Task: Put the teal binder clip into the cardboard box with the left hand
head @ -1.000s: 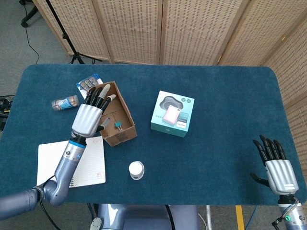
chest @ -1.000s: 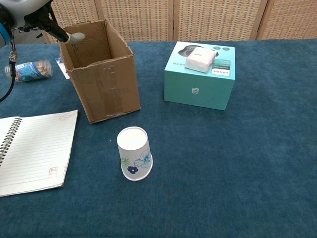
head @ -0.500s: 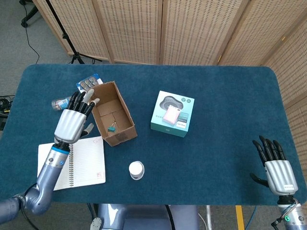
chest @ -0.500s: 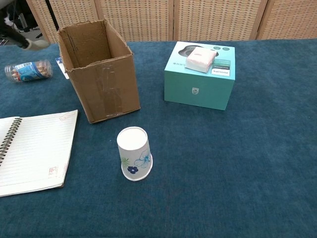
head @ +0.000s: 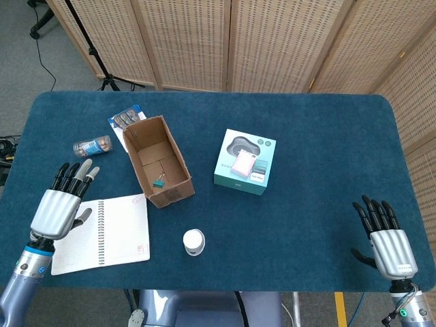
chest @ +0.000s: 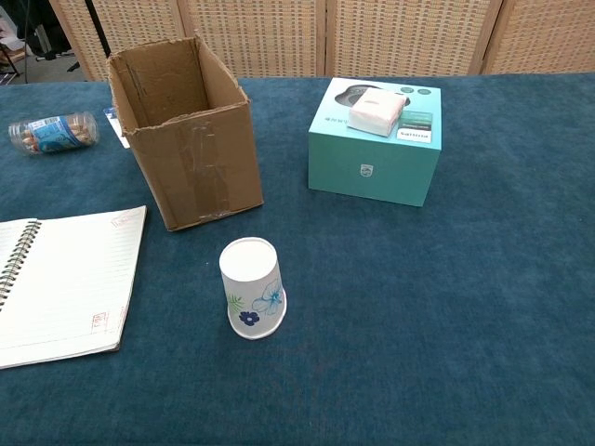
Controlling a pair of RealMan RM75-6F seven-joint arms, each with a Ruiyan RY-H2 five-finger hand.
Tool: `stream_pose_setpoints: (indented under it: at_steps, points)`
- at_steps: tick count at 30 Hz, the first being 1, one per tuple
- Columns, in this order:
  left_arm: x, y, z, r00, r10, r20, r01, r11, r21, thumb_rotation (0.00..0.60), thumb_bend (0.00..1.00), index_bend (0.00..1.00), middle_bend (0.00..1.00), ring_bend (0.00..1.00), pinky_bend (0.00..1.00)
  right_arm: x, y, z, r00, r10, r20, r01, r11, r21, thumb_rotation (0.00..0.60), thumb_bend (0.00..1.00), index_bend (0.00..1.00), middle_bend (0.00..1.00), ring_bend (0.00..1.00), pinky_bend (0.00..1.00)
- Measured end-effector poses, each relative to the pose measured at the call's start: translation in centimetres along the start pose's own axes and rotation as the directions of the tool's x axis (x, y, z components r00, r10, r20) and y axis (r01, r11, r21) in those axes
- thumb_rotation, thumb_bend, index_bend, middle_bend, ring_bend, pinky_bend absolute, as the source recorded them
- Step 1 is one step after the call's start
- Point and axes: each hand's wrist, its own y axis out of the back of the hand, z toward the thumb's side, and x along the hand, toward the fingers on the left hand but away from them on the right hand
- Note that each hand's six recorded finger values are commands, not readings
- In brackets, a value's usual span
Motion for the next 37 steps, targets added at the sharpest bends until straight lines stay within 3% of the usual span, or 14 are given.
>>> stream_pose_setpoints:
  at_steps: [2,9,19,37]
  points:
    - [-0.7,-0.7,-0.3,1.0,-0.015,-0.002,0.015,1.0,0.001,0.6,0.21,0.0,0.0,0.0,0.0,0.0,0.0,0.0,1.0,0.0,-0.001,0.0,1.0,0.0,0.6,0.16,0.0,0.0,0.0,0.0]
    - [-2.6,-3.2,-1.4,0.999,-0.044,-0.026,0.044,0.999,-0.02,0.6,0.01,0.0,0.0,0.0,0.0,0.1,0.0,0.0,1.0,0.002,-0.006,-0.002,1.0,0.004,0.6,0.16,0.0,0.0,0.0,0.0]
    - [-5.3,-6.3,-3.0,0.993,-0.098,-0.066,0.096,0.995,-0.028,0.6,0.0,0.0,0.0,0.0,0.0,0.3,-0.1,0.2,1.0,-0.001,-0.014,0.001,1.0,0.013,0.6,0.16,0.0,0.0,0.0,0.0]
    - [-5.5,-6.0,-3.0,0.998,-0.057,-0.039,0.054,0.997,-0.058,0.6,0.0,0.0,0.0,0.0,0.0,0.3,0.0,0.3,1.0,0.007,-0.023,-0.006,1.0,0.002,0.6,0.16,0.0,0.0,0.0,0.0]
